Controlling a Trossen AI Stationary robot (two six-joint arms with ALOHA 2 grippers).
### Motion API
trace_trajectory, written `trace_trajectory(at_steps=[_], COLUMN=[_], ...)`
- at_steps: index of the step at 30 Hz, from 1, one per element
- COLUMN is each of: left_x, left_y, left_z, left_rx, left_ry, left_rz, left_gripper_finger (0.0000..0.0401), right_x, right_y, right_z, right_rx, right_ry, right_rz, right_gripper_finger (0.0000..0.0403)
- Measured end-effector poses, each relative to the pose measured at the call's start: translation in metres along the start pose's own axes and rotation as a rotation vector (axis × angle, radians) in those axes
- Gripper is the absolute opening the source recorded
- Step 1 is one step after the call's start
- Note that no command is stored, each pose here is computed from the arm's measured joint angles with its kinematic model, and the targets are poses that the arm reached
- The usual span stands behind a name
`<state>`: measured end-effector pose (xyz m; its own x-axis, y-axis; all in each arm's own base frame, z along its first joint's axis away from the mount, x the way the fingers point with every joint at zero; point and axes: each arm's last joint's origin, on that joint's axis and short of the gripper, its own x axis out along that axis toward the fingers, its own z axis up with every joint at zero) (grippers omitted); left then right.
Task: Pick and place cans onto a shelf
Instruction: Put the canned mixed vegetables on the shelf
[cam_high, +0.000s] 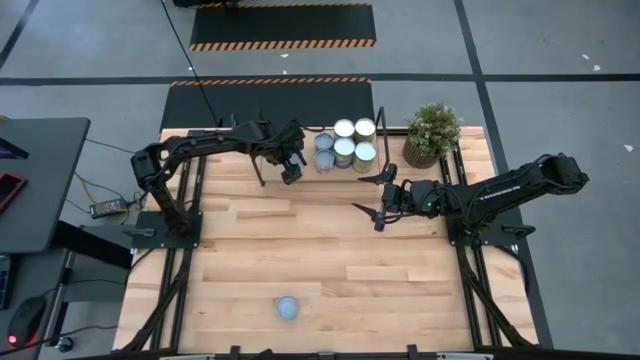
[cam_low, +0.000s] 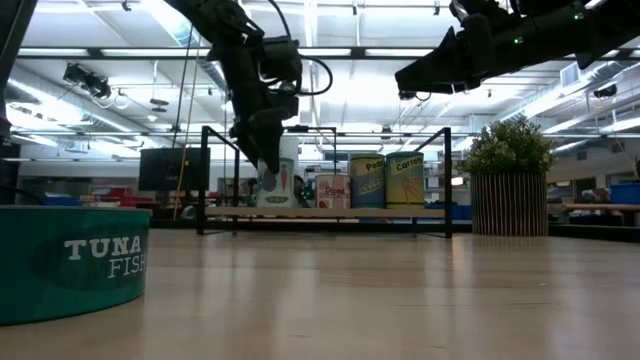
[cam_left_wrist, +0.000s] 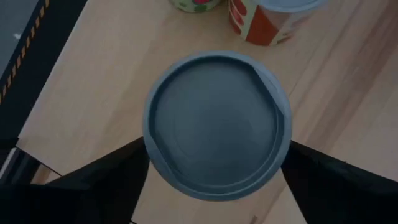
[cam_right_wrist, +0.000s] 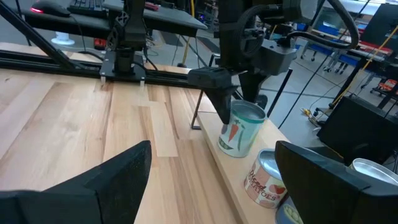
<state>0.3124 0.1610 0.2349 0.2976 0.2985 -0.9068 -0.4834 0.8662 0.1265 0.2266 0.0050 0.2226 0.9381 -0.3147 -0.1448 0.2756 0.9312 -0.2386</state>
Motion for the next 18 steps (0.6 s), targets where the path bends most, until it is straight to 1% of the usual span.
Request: trace_trajectory(at_steps=[3,7,11,14,16,18], left_x=[0.000,-0.003,-0.008,-0.010,-0.011,-0.011], left_y=[0.000,-0.005,-0.011,-0.015,-0.017,-0.015], left_z=[0.000,-0.001,-0.005,-0.008,-0.008,-0.006], left_rx=[0.030,0.137,0.301,0.415,0.467,0.484], left_ry=[0.000,0.025,0.086,0.128,0.142,0.137], left_rz=[0.004,0.021,0.107,0.191,0.250,0.299], left_gripper_finger=[0.0369,0.0372,0.0372,0.0373,0.0373,0.0373], right_x=[0.000,0.000,0.000,0.000,0.000,0.000], right_y=[0.000,0.000,0.000,0.000,0.000,0.000], right_z=[0.000,0.000,0.000,0.000,0.000,0.000], right_rx=[0.000,0.000,-0.001,-0.002,-0.002,-0.002], right_ry=[0.000,0.000,0.000,0.000,0.000,0.000], right_rz=[0.000,0.000,0.000,0.000,0.000,0.000], right_gripper_finger=[0.0348,0.0348,0.0348,0.0348,0.0348,0.0348])
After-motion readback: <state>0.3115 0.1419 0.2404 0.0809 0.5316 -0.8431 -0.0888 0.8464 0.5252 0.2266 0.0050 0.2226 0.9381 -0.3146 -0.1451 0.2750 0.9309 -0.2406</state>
